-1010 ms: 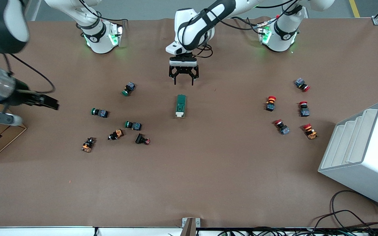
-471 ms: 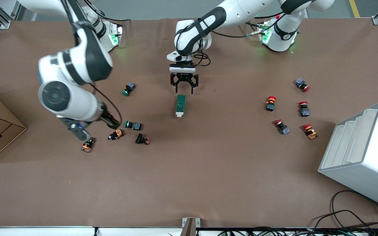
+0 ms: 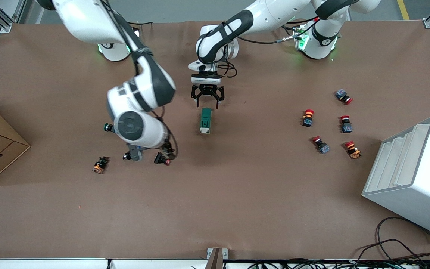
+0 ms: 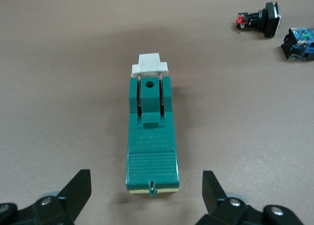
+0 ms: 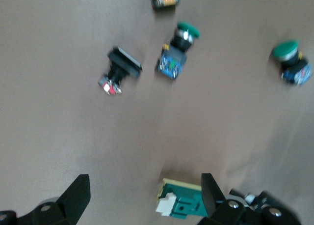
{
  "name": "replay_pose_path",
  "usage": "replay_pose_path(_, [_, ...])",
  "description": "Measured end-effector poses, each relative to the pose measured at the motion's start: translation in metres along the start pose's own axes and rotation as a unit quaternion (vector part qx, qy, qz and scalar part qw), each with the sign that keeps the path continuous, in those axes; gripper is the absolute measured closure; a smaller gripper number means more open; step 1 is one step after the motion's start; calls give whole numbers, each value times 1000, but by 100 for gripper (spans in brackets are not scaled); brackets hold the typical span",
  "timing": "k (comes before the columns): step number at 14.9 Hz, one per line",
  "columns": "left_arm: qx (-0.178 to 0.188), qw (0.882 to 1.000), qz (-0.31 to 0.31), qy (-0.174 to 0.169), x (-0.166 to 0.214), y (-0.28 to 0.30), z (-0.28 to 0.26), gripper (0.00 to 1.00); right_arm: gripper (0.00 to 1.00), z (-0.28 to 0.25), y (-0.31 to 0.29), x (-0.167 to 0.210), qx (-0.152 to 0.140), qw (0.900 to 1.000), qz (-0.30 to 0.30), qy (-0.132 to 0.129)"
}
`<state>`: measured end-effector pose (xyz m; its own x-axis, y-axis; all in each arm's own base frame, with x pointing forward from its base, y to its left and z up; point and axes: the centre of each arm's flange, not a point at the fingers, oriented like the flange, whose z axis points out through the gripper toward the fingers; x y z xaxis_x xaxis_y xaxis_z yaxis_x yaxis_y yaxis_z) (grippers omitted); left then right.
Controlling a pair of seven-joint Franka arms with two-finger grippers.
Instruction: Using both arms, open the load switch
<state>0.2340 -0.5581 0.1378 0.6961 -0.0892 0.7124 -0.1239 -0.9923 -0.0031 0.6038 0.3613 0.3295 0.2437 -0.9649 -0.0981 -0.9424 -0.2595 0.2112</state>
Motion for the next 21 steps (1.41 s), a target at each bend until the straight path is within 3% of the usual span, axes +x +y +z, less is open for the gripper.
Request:
replay_pose_path(5, [-5, 1000, 0, 25, -20, -8, 21, 0, 0, 64, -14, -46, -19, 997, 68, -20])
replay_pose_path(13, [16, 996, 21, 80, -38, 1, 25, 0, 0, 133, 9, -99, -88, 994, 70, -12])
replay_pose_path(16, [19, 996, -8, 90, -44, 1, 24, 0, 0, 144, 18, -103, -120, 991, 67, 0])
replay_pose_path(21, [28, 993, -23, 117, -58, 3, 19, 0, 0, 135, 23, -106, -146, 987, 62, 5])
